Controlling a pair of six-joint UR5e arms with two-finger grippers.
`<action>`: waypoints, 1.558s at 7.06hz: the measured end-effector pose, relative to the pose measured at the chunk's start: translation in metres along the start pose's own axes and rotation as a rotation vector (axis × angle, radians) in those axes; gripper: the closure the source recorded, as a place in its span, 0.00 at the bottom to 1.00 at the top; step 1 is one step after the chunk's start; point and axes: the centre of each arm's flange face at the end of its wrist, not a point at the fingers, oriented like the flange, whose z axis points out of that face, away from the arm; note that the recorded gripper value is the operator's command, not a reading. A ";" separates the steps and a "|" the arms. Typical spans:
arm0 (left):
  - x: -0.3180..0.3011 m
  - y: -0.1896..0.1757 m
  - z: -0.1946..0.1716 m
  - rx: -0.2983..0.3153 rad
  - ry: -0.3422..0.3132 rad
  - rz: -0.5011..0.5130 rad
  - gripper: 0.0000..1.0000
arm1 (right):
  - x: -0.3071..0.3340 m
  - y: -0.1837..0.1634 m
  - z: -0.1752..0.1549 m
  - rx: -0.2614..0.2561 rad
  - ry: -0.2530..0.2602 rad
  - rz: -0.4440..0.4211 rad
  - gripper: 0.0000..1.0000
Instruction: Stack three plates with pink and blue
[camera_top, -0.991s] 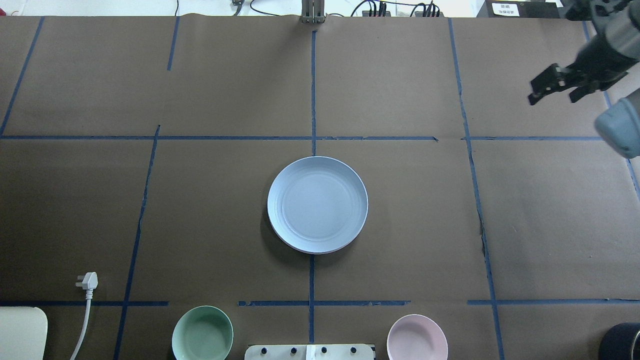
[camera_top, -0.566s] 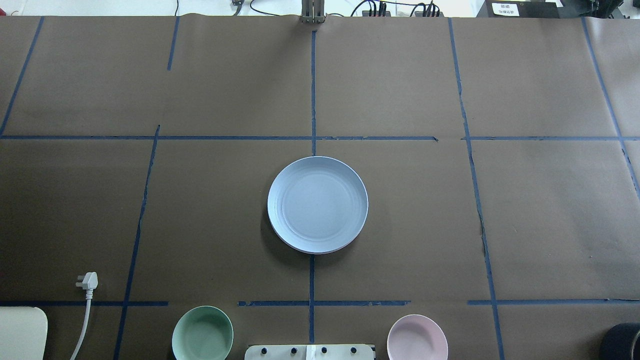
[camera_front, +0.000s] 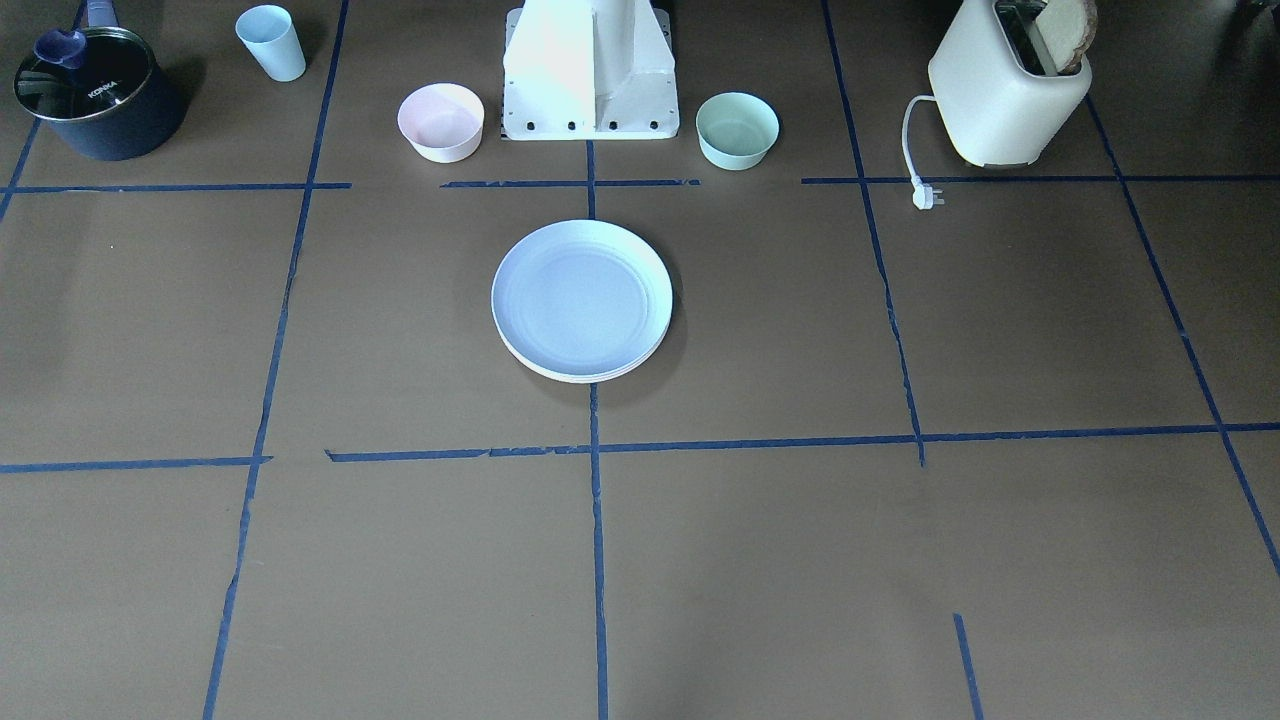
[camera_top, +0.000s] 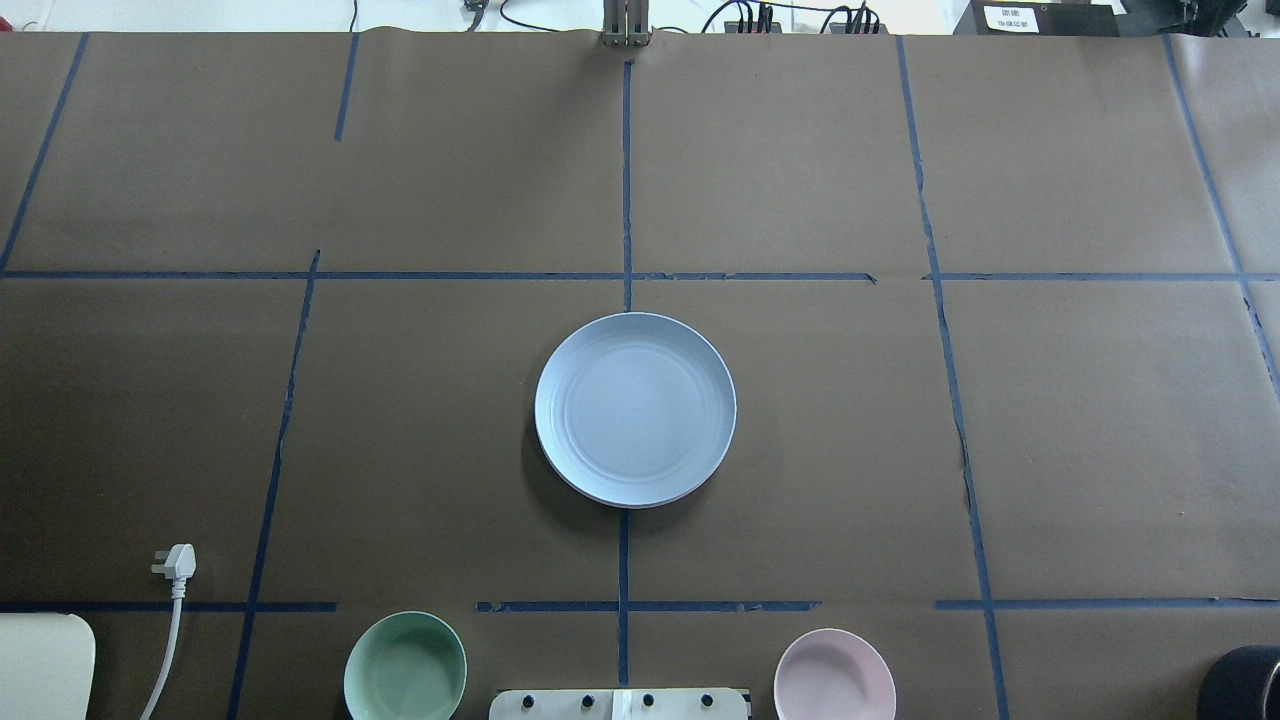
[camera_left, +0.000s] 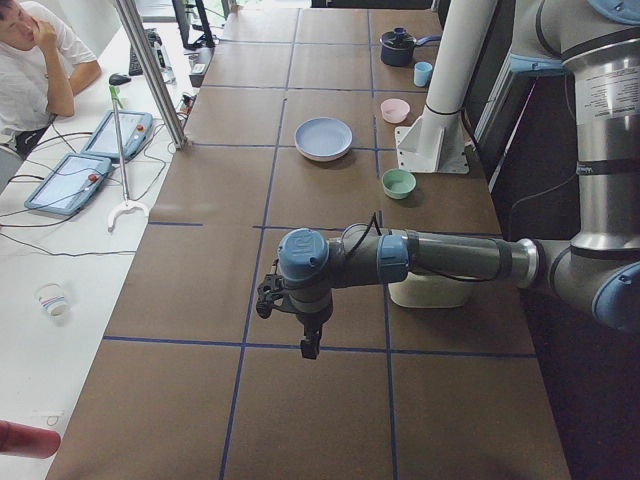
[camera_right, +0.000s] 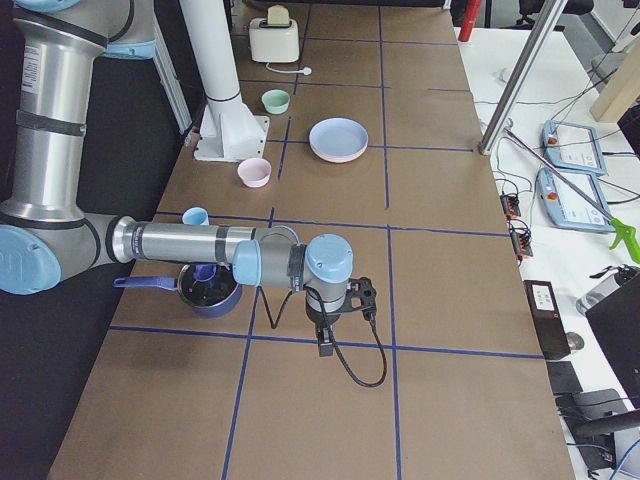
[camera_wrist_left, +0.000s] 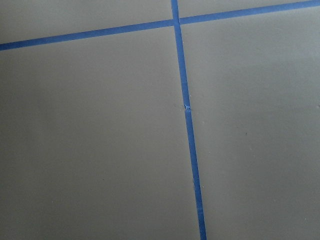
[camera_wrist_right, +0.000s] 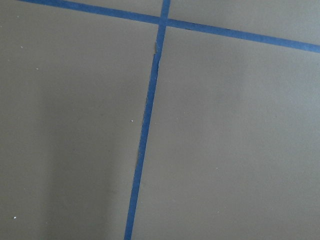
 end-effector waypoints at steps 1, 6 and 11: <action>-0.001 0.001 0.001 -0.004 -0.005 -0.003 0.00 | 0.001 0.002 0.001 -0.002 -0.005 0.006 0.00; -0.005 0.009 0.007 -0.021 -0.003 -0.018 0.00 | 0.000 0.002 0.002 -0.002 -0.014 0.008 0.00; -0.008 0.016 0.012 -0.031 0.002 -0.028 0.00 | 0.001 0.005 0.004 -0.005 -0.019 0.011 0.00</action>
